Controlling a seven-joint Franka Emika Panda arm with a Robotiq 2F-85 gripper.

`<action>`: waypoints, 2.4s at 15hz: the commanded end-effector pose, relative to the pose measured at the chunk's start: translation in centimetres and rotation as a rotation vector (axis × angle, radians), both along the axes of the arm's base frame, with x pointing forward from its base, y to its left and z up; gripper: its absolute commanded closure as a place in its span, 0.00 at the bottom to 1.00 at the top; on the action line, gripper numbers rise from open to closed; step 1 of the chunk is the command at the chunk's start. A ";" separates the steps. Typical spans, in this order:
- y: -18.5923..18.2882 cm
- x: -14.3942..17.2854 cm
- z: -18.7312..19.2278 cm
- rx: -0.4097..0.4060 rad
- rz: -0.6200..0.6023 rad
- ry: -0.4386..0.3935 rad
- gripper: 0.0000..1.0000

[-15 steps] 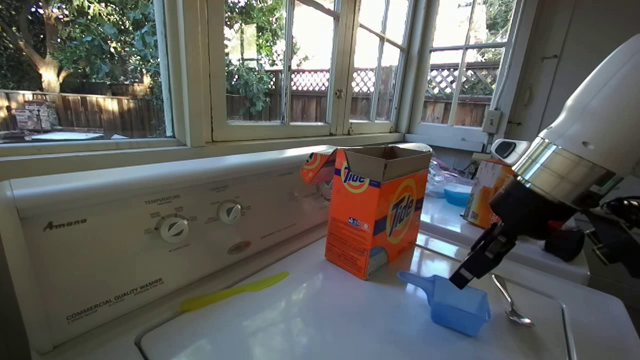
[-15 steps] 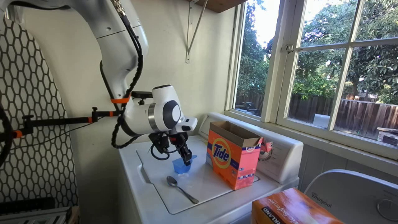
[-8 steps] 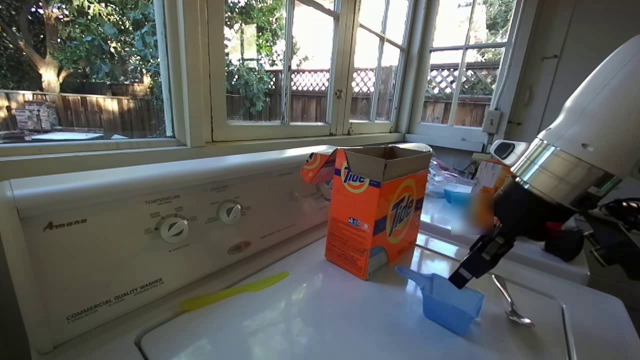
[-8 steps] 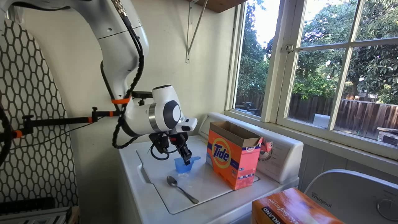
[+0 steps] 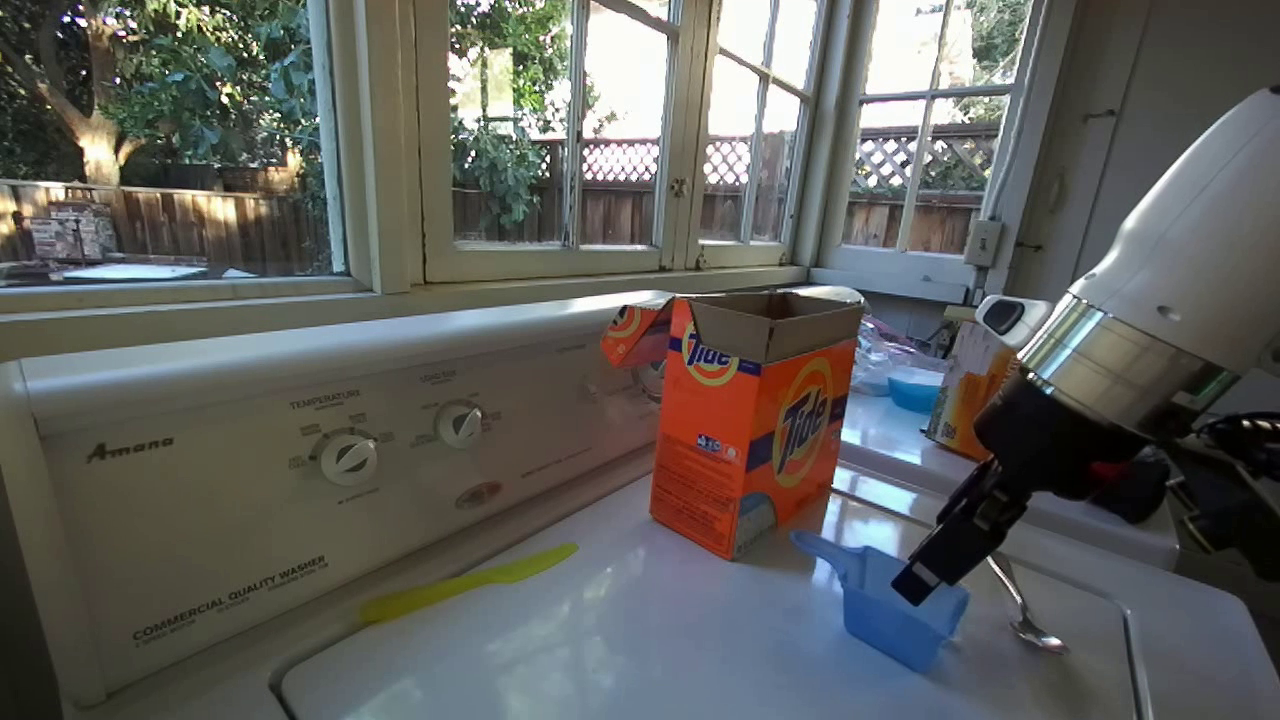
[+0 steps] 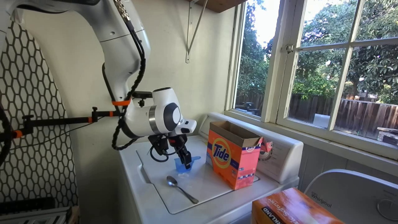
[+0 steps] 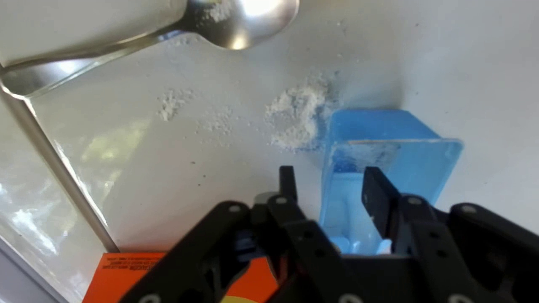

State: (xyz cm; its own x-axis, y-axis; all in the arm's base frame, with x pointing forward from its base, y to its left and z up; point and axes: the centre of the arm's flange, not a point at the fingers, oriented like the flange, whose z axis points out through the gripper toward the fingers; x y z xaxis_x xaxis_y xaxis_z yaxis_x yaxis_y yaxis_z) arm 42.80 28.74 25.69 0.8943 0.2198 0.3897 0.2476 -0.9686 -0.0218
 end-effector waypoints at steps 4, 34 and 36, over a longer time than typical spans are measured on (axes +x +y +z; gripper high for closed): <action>0.5 0.0 -1.1 0.003 -0.003 -0.003 1.00; -6.5 -7.2 5.5 -0.217 -0.022 -0.161 0.99; -6.5 -7.7 5.3 -0.242 -0.023 -0.170 0.99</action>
State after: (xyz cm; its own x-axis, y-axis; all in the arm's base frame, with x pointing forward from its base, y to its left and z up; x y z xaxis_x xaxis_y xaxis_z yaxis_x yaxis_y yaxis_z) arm 36.98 22.48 31.32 0.8324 0.2992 0.4664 0.2275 -0.9520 0.2047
